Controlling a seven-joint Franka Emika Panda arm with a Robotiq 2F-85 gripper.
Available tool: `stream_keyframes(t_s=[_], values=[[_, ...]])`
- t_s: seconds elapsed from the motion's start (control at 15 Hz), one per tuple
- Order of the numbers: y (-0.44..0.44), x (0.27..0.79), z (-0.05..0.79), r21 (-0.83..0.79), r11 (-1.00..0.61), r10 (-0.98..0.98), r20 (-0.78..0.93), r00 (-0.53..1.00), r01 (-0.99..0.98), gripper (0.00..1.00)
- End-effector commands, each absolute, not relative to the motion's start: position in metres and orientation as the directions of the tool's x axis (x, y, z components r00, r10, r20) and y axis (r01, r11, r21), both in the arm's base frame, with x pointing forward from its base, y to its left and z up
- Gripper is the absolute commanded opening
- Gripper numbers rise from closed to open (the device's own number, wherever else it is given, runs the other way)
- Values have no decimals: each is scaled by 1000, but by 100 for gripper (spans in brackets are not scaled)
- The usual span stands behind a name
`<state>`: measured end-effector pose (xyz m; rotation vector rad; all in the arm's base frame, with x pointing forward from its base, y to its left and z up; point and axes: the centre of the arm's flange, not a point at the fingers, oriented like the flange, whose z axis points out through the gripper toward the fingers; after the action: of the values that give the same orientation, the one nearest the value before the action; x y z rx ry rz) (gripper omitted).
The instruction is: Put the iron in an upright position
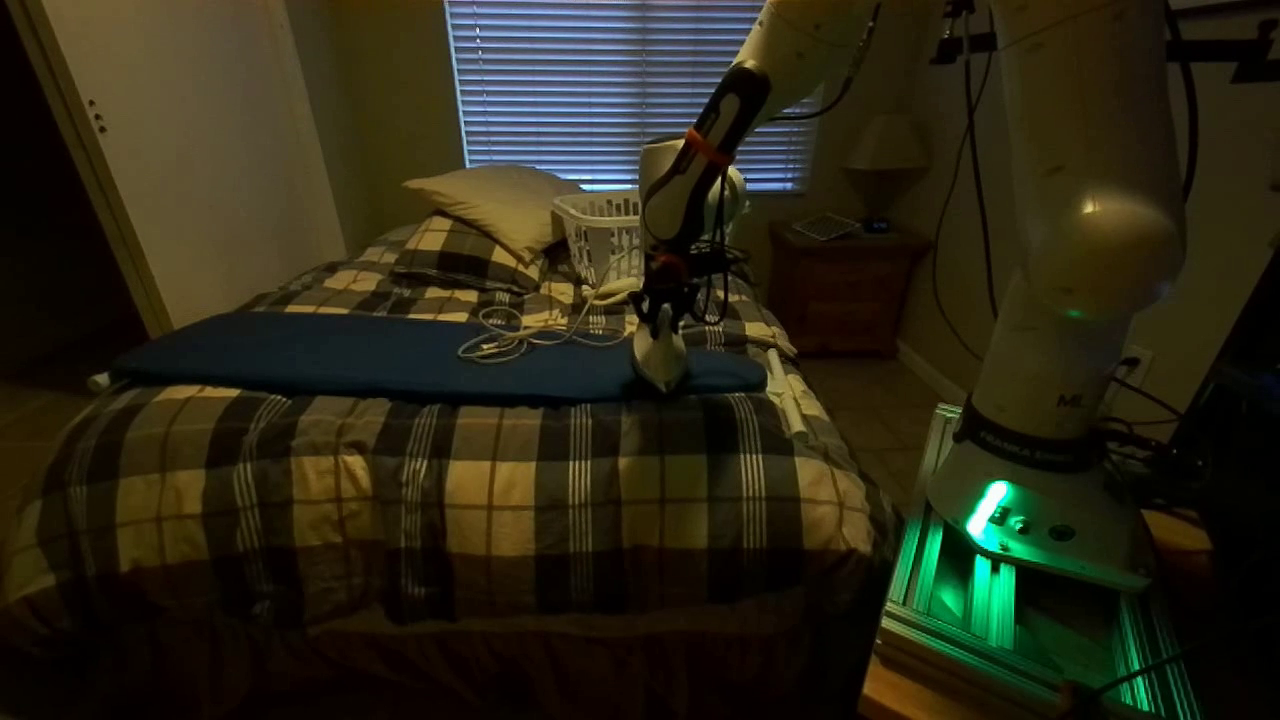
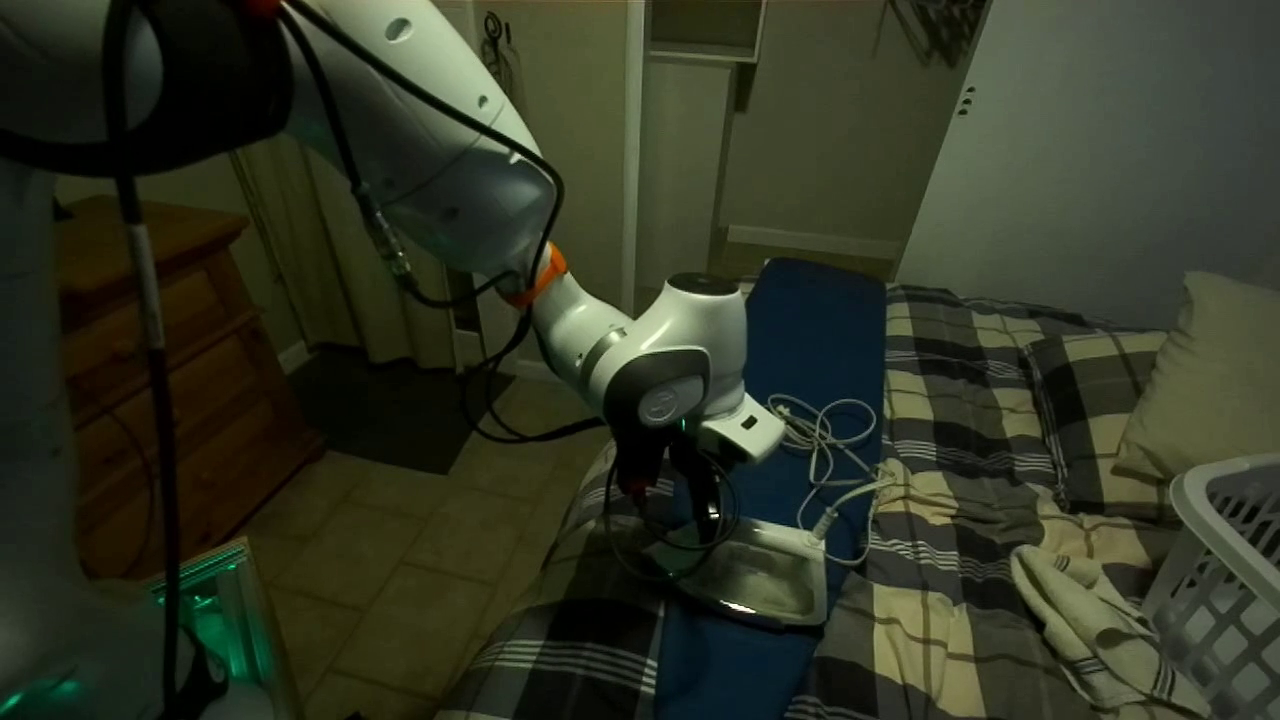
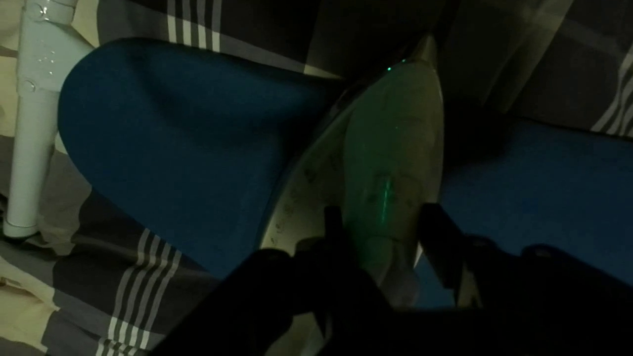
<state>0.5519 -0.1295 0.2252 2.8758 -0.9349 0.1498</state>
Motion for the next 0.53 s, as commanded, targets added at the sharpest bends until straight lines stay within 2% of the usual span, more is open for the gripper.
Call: stream_keyframes(t_s=[0.0,0.47], values=[[-137,561,222,81,-786,-601,128,789,-613,18],[-147,556,239,48,-781,-623,17,782,-623,18]])
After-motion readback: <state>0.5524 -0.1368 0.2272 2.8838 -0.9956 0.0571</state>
